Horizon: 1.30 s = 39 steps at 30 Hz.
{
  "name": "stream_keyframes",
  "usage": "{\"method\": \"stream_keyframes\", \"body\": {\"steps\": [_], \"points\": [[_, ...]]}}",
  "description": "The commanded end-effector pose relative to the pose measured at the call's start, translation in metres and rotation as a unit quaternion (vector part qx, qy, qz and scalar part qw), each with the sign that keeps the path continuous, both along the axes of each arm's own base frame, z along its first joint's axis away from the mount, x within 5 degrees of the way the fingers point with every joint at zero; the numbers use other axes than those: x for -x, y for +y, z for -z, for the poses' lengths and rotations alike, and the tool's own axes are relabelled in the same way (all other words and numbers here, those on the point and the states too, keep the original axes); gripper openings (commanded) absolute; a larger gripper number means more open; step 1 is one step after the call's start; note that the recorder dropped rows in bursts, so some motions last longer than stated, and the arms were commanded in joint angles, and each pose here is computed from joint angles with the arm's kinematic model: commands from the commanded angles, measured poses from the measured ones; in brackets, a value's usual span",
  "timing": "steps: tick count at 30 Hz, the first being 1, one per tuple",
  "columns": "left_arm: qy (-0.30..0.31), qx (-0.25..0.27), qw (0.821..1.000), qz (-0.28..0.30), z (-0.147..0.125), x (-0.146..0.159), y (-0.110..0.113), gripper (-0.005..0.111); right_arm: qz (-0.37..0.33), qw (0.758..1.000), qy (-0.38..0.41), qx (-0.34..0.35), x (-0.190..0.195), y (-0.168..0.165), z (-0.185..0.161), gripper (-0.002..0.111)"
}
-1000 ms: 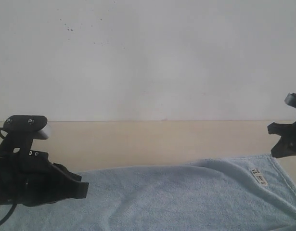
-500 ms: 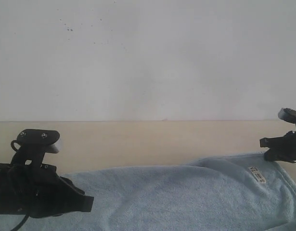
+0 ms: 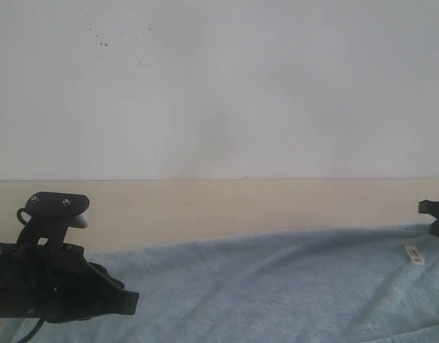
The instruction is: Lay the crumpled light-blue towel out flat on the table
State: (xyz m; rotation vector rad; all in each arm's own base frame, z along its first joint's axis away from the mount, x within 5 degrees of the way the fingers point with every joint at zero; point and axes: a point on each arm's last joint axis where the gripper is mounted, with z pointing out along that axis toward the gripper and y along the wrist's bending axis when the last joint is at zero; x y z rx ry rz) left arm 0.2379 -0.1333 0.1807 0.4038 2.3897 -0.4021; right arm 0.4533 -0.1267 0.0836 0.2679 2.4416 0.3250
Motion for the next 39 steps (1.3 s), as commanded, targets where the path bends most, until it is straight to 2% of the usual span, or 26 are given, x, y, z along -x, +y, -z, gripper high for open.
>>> {"method": "stream_keyframes", "body": {"steps": [1, 4, 6, 9, 10, 12, 13, 15, 18, 19, 21, 23, 24, 26, 28, 30, 31, 32, 34, 36, 39], "points": [[-0.006, -0.002, 1.000, 0.000, -0.001, -0.001, -0.001, 0.004, 0.047, 0.998, 0.031, 0.000, 0.019, -0.040, 0.020, 0.003], [-0.001, 0.003, 1.000, 0.006, -0.002, 0.000, -0.002, 0.004, 0.041, 0.998, 0.000, -0.043, 0.015, -0.043, 0.004, 0.003], [-0.006, 0.007, 1.000, 0.007, -0.006, 0.001, -0.002, 0.004, -0.030, 0.991, -0.083, -0.099, 0.001, -0.031, -0.036, 0.003], [-0.034, -0.019, 0.999, 0.018, -0.008, -0.001, 0.001, 0.004, -0.106, 0.940, -0.227, -0.232, -0.007, -0.007, -0.101, 0.003], [-0.035, -0.027, 0.999, 0.021, -0.005, -0.002, 0.001, 0.004, -0.130, 0.935, -0.225, -0.241, -0.006, 0.004, -0.109, 0.003], [-0.008, -0.036, 0.999, 0.029, 0.009, -0.003, -0.001, 0.004, -0.171, 0.945, -0.146, -0.238, 0.000, 0.029, -0.111, 0.002], [0.015, -0.043, 0.998, 0.041, 0.020, -0.003, -0.003, 0.004, -0.170, 0.954, -0.094, -0.230, 0.005, 0.045, -0.105, 0.000], [0.028, -0.058, 0.997, 0.053, 0.031, -0.005, -0.004, 0.004, -0.141, 0.966, -0.056, -0.208, 0.017, 0.066, -0.099, 0.000], [0.018, -0.052, 0.997, 0.056, 0.025, -0.008, -0.006, 0.004, -0.117, 0.985, -0.079, -0.101, 0.052, 0.090, -0.110, 0.000], [0.013, -0.045, 0.997, 0.059, 0.020, -0.008, -0.008, 0.004, -0.086, 0.991, -0.099, -0.033, 0.071, 0.097, -0.119, 0.000], [0.000, -0.035, 0.997, 0.066, 0.010, -0.008, -0.010, 0.004, -0.033, 0.988, -0.135, 0.068, 0.099, 0.106, -0.140, 0.000], [-0.021, -0.031, 0.997, 0.066, -0.001, -0.009, -0.009, 0.004, 0.032, 0.971, -0.161, 0.175, 0.129, 0.113, -0.162, 0.000], [-0.031, -0.031, 0.997, 0.067, -0.006, -0.010, -0.009, 0.004, 0.046, 0.963, -0.172, 0.202, 0.139, 0.117, -0.171, 0.000], [-0.045, -0.032, 0.997, 0.060, -0.011, -0.011, -0.008, 0.004, -0.004, 0.957, -0.220, 0.188, 0.156, 0.142, -0.195, 0.000], [-0.048, -0.033, 0.997, 0.058, -0.012, -0.011, -0.007, 0.004, -0.118, 0.952, -0.252, 0.127, 0.171, 0.174, -0.207, 0.000], [-0.039, -0.033, 0.997, 0.062, -0.008, -0.011, -0.008, 0.004, -0.270, 0.925, -0.259, 0.062, 0.188, 0.208, -0.209, 0.000], [-0.031, -0.033, 0.997, 0.065, -0.005, -0.011, -0.009, 0.004, -0.302, 0.920, -0.247, 0.033, 0.193, 0.217, -0.208, 0.000], [-0.023, -0.032, 0.997, 0.070, -0.002, -0.011, -0.010, 0.004, -0.303, 0.928, -0.216, 0.004, 0.196, 0.219, -0.203, 0.000], [-0.003, -0.032, 0.996, 0.079, 0.006, -0.010, -0.012, 0.004, -0.229, 0.962, -0.144, -0.018, 0.191, 0.210, -0.190, 0.000], [0.020, -0.023, 0.995, 0.100, 0.010, -0.007, -0.016, 0.004, -0.150, 0.986, -0.066, 0.017, 0.184, 0.185, -0.172, 0.000], [0.030, -0.015, 0.983, 0.182, 0.005, -0.001, -0.025, 0.004, -0.079, 0.984, 0.057, 0.151, 0.184, 0.133, -0.147, 0.000]]}}
